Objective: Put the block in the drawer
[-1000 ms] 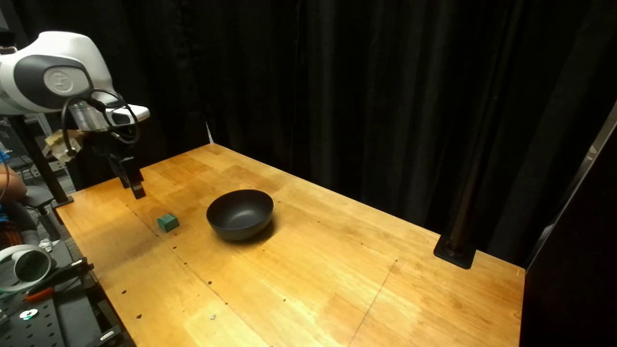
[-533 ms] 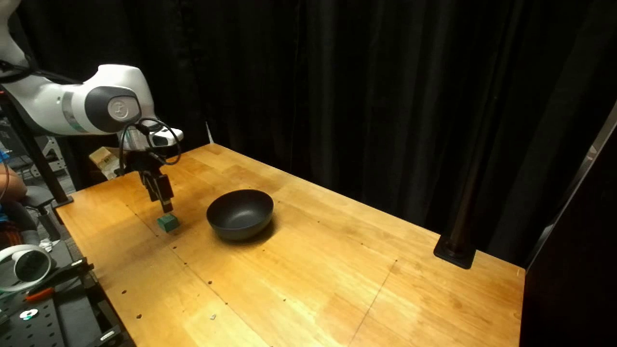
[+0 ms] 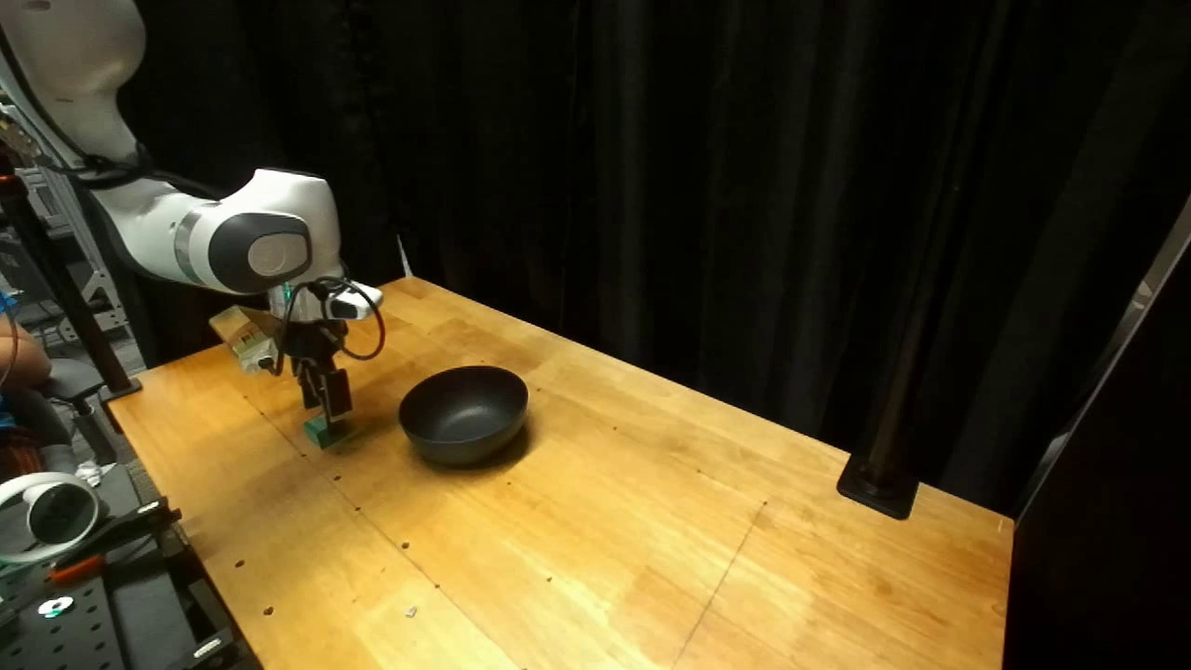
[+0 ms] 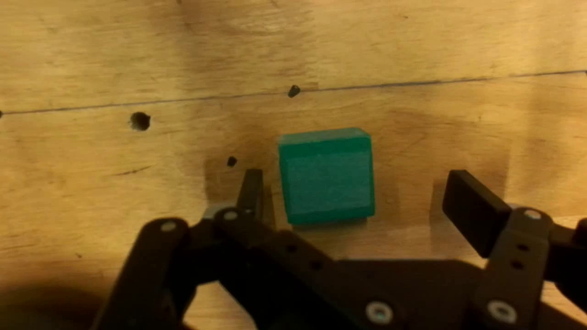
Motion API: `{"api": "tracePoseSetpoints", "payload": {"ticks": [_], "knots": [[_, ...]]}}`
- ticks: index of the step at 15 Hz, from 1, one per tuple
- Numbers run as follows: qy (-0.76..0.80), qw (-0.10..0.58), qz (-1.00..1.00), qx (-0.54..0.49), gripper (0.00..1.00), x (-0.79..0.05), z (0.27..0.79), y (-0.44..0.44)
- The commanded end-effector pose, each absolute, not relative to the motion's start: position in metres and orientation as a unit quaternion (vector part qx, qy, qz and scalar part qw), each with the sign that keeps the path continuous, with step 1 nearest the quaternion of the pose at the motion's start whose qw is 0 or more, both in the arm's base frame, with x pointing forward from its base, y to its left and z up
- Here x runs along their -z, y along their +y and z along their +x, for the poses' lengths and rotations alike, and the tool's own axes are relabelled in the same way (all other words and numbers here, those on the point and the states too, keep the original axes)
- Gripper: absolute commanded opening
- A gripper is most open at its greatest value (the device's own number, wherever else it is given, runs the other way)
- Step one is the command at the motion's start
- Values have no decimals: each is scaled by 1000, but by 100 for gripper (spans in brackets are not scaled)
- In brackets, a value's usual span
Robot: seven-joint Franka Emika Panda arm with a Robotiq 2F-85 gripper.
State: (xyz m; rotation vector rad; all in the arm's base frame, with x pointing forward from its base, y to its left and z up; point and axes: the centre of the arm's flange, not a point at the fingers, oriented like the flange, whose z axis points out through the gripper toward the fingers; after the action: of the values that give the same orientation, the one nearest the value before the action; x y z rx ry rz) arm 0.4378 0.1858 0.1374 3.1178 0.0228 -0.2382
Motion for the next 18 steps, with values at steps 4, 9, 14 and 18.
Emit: {"api": "tracePoseSetpoints", "payload": {"ticks": [4, 9, 14, 18], "knots": [[-6, 2, 996, 84, 58, -127, 448, 178], [-27, 6, 996, 84, 22, -142, 436, 175], [-76, 69, 994, 29, 22, -209, 426, 175], [-131, 106, 985, -46, 22, -260, 449, 172]]}}
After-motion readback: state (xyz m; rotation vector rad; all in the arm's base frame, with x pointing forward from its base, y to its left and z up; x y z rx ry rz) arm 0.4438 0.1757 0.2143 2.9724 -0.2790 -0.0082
